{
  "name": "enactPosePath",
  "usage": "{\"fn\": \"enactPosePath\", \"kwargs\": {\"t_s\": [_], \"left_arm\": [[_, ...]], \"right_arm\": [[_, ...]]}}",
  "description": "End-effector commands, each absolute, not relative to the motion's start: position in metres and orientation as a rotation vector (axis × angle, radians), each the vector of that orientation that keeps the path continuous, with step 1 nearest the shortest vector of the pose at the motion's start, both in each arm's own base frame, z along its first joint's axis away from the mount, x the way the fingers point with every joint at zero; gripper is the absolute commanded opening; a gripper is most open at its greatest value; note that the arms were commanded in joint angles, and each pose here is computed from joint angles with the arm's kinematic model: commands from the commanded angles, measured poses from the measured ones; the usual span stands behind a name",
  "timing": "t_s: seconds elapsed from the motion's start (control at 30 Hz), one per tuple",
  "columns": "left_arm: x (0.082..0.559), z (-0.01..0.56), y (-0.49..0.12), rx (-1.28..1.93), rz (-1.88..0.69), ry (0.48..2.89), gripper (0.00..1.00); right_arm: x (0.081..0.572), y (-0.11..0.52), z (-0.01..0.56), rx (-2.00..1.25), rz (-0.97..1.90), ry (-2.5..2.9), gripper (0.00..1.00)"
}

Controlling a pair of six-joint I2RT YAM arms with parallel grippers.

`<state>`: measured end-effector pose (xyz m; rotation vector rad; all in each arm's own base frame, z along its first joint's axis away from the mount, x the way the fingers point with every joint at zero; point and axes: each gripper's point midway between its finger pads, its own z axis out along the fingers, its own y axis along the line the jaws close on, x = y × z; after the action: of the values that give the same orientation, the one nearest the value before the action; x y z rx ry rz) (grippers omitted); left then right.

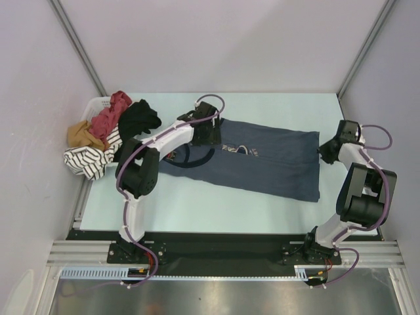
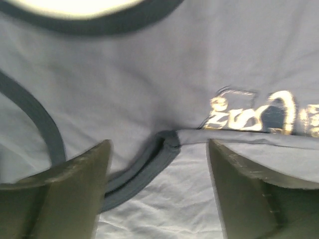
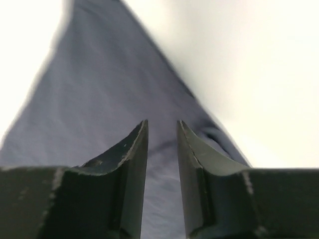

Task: Fold and stack the tank tops
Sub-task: Fold the tank top

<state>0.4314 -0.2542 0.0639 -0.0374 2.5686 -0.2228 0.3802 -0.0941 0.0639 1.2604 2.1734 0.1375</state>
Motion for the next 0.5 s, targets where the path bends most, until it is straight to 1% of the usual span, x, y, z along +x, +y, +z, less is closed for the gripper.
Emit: {"fn": "enactPosePath", "kwargs": {"t_s": [0.0, 0.03, 0.07, 0.1, 0.13, 0.17, 0.2, 0.23, 0.27, 0.33, 0.37, 0.43, 0.47], "left_arm": [[0.469, 0.145, -0.271, 0.079, -0.356, 2.375, 0.89], [0.48, 0.155, -0.276, 0.089, -0.35, 2.359, 0.98], [0.488, 0.16, -0.278, 0.092, -0.34, 2.34, 1.0], [0.496, 0.162, -0.278, 0.115, -0.322, 2.326, 1.0], [0.511, 0.168, -0.283, 0.111, -0.319, 2.297, 1.0], [0.518, 0.166, -0.281, 0.105, -0.311, 2.301, 1.0], [0.525, 0.168, -0.283, 0.105, -0.314, 2.297, 1.0], [0.538, 0.169, -0.288, 0.105, -0.332, 2.277, 1.0], [0.546, 0.17, -0.288, 0.103, -0.351, 2.262, 1.0], [0.56, 0.163, -0.289, 0.111, -0.369, 2.242, 0.99], [0.571, 0.168, -0.29, 0.112, -0.412, 2.198, 0.99], [0.58, 0.153, -0.287, 0.094, -0.433, 2.197, 0.98], [0.584, 0.148, -0.285, 0.088, -0.475, 2.197, 0.97]], "right_arm": [[0.422, -0.092, 0.105, 1.044, 0.225, 2.134, 0.35], [0.432, -0.091, 0.113, 1.0, 0.249, 2.13, 0.36], [0.438, -0.087, 0.114, 0.955, 0.28, 2.141, 0.37], [0.442, -0.088, 0.106, 0.954, 0.288, 2.153, 0.41], [0.447, -0.086, 0.106, 0.933, 0.309, 2.149, 0.48], [0.455, -0.086, 0.108, 0.906, 0.336, 2.127, 0.62], [0.459, -0.087, 0.1, 0.914, 0.336, 2.137, 0.82], [0.467, -0.09, 0.104, 0.907, 0.328, 2.124, 0.8], [0.471, -0.092, 0.101, 0.9, 0.312, 2.134, 0.71], [0.478, -0.097, 0.084, 0.926, 0.279, 2.174, 0.62], [0.486, -0.103, 0.091, 0.928, 0.25, 2.167, 0.56], [0.491, -0.107, 0.075, 0.945, 0.224, 2.194, 0.52], [0.499, -0.111, 0.078, 0.943, 0.2, 2.181, 0.51]]}}
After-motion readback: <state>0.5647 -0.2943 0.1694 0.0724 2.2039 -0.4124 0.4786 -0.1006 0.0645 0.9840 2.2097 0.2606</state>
